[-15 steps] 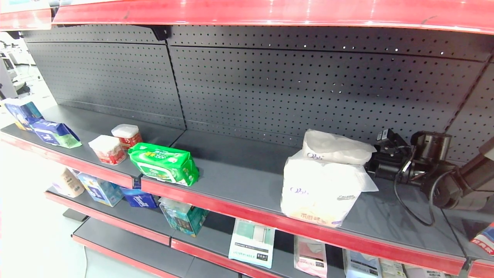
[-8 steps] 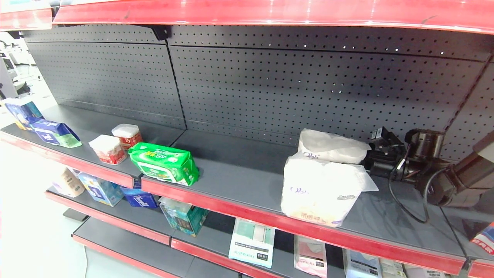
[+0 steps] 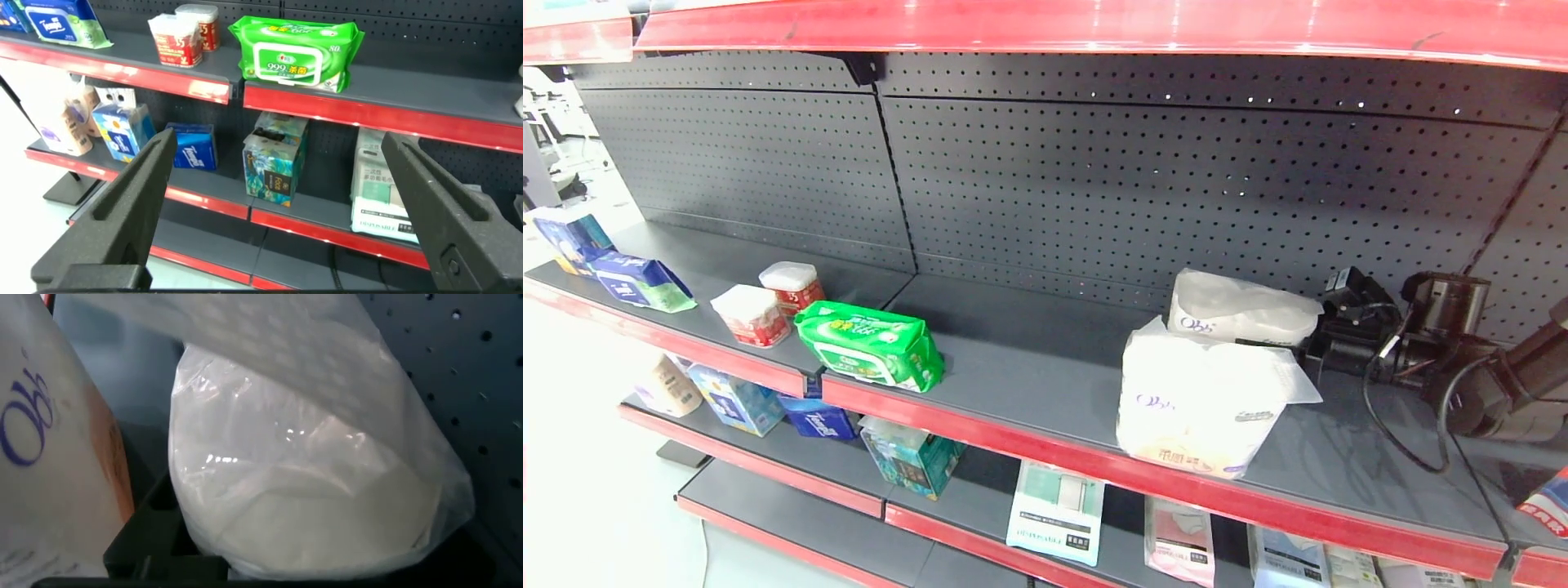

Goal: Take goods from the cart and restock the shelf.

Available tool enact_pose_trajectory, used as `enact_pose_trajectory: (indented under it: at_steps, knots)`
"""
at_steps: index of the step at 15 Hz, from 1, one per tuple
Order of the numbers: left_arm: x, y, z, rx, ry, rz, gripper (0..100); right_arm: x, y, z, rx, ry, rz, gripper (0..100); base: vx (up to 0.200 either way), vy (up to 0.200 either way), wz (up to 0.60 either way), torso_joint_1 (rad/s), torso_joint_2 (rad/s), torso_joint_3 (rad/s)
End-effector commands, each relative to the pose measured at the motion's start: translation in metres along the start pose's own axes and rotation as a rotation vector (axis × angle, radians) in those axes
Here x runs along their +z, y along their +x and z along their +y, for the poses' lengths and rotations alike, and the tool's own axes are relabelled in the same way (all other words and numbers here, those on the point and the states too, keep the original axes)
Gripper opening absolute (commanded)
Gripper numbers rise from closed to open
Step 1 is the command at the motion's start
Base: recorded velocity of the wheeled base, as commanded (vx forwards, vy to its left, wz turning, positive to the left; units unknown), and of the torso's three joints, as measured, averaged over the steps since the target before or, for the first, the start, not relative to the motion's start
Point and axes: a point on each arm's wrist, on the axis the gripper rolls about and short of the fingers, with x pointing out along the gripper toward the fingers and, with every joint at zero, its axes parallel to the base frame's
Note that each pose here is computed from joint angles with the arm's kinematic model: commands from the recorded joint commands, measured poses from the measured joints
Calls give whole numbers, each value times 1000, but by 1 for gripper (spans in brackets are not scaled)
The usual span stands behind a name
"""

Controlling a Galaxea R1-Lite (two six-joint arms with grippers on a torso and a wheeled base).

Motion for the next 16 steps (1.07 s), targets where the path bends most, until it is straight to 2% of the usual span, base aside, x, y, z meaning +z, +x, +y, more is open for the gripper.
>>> enact_pose_trajectory:
  at_steps: [1,4,9,16]
  knots:
    - [0,0,0,1,0,0,100,2,-3,3,2,-6,0,0,0,0,0,0,0,0]
    - [0,0,0,1,0,0,100,-1,0,14,35,18,7,0,0,0,0,0,0,0]
    - [0,0,0,1,0,0,100,2,8,20,107,13,-28,0,0,0,0,0,0,0]
    - [0,0,0,1,0,0,100,2,8,18,59,15,-2,0,0,0,0,0,0,0]
